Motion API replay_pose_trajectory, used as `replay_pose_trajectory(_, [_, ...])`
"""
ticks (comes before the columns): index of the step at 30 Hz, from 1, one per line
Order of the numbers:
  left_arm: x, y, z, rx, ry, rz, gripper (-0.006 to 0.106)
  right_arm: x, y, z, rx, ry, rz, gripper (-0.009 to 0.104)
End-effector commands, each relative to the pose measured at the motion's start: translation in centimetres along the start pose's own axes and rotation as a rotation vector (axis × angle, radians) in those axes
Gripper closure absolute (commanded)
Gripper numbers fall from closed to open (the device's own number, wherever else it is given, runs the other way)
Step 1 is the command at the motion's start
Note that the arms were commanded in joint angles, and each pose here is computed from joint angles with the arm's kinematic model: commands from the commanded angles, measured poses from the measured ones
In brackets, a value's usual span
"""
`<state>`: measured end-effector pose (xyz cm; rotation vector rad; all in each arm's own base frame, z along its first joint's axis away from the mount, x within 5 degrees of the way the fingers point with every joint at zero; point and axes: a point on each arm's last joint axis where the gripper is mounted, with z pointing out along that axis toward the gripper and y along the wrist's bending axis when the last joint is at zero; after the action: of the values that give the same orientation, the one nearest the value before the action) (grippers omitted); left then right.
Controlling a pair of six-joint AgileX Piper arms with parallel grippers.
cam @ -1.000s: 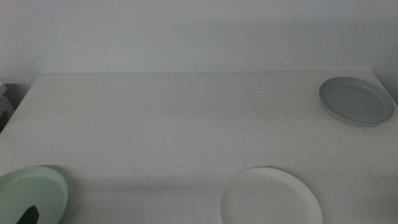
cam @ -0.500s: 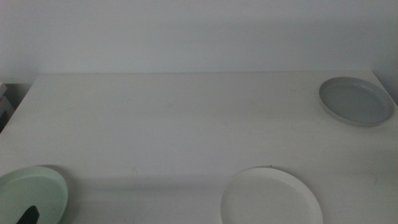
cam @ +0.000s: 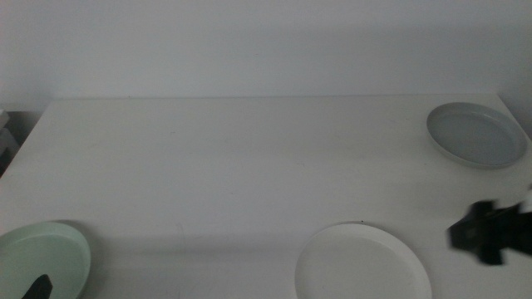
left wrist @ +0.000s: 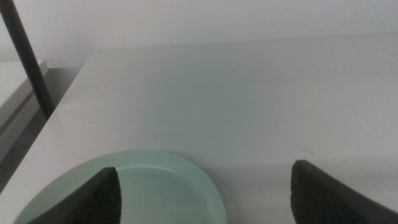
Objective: Stack the three bowls on top of each other.
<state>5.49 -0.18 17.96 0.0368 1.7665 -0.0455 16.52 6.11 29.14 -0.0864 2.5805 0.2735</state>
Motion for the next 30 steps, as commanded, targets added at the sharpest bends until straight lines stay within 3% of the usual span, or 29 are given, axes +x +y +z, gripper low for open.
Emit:
replay_pose_trajectory(1, [-0.8, -0.1, -0.2, 0.008, -0.087, -0.012, 0.003, -1.1, 1.4, 0.9, -0.028, -0.001, -0.041, 0.016])
replay_pose_trajectory(9, [-0.8, -0.1, -0.2, 0.008, -0.087, -0.012, 0.003, -1.6, 1.8, 7.3, 0.028, 0.18, 0.001, 0.02])
replay_pose_trajectory(20, [-0.8, -0.1, -0.2, 0.008, -0.087, -0.012, 0.003, -1.3, 1.6, 14.4, 0.068, 0.283, 0.004, 0.045])
replay_pose_trajectory(25, [-0.8, -0.1, -0.2, 0.008, -0.087, -0.012, 0.003, -1.0, 1.5, 15.6, 0.078, 0.309, 0.01, 0.064])
replay_pose_trajectory(30, [-0.8, -0.1, -0.2, 0.008, -0.087, -0.012, 0.003, -1.0, 1.6, 15.6, 0.076, 0.302, 0.01, 0.094])
